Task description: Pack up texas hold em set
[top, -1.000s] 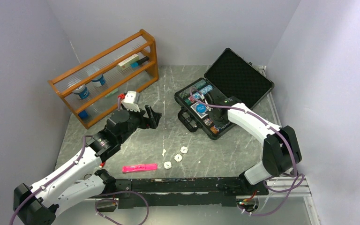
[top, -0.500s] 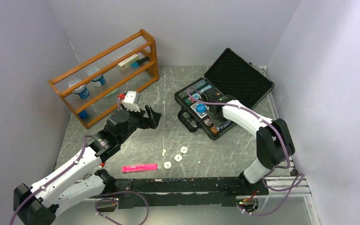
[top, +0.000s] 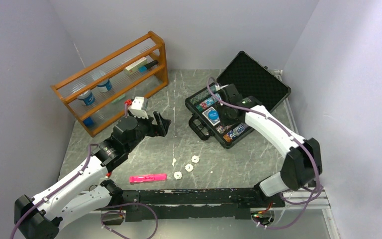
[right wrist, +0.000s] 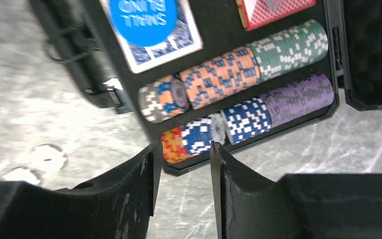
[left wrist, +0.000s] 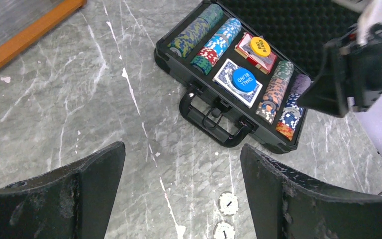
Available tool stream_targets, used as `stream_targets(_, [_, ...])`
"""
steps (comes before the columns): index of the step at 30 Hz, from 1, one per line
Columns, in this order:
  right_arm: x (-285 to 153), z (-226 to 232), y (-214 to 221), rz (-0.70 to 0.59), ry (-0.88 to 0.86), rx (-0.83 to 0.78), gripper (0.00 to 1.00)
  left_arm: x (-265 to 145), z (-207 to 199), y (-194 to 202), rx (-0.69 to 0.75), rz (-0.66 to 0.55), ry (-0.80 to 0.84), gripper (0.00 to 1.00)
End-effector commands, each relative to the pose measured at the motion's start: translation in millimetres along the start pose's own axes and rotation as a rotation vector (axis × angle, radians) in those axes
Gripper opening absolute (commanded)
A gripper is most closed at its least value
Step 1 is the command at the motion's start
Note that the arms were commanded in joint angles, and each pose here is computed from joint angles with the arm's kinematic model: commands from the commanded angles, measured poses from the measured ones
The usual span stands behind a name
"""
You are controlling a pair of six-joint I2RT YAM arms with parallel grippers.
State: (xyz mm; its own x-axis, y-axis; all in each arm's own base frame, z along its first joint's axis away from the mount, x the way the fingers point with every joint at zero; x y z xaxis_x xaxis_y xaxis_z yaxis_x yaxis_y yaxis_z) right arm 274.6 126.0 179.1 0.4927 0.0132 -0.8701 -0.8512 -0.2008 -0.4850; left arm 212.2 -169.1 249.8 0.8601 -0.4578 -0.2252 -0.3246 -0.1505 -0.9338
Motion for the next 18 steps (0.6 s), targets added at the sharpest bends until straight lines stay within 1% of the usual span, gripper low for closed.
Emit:
stream_targets(1, [-39.1, 17.1, -24.9, -0.156, -0.18, 0.1, 0.45, -1.1, 0.9, -12.9, 0.004, -0.034, -0.023, 0.91])
stream_targets(5, [-49.2, 42.2, -21.6, -0.178, -0.338, 0.193, 0.45, -3.3, 4.1, -14.6, -0.006, -0.033, -0.055, 0.9])
stream_targets(7, [-47.8, 56.1, -16.5, -0.155, -0.408, 0.243, 0.47, -4.7, 7.1, -13.8, -0.013, -0.025, -0.08, 0.91])
stream_targets(10, [-44.7, 84.0, -3.8, -0.137, -0.466, 0.288, 0.49, -7.5, 11.2, -14.0, -0.026, -0.024, -0.118, 0.91])
stream_targets(13, [-41.7, 118.9, 16.4, -0.124, -0.471, 0.275, 0.5, -10.8, 13.8, -14.2, -0.04, -0.022, -0.14, 0.9])
stream_targets(18, [-13.8, 140.5, 47.2, -0.017, -0.297, 0.332, 0.5, -17.8, 16.8, -11.4, -0.065, -0.021, -0.155, 0.9])
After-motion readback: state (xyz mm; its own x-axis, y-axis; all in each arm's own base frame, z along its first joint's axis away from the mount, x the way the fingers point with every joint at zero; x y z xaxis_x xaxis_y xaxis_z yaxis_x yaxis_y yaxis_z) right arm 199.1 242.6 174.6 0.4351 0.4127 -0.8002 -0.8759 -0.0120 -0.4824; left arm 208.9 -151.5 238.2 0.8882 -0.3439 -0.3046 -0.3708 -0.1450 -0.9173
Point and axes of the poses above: each gripper's point midway between its finger pads, its own x axis out along the fingers, its own z axis along the line the jaws close on, y = z × x, the point moved 6 cm from there along -x, back along the fingers, and after that the axes turned 6 degrees about x, right-handed, at the moved point
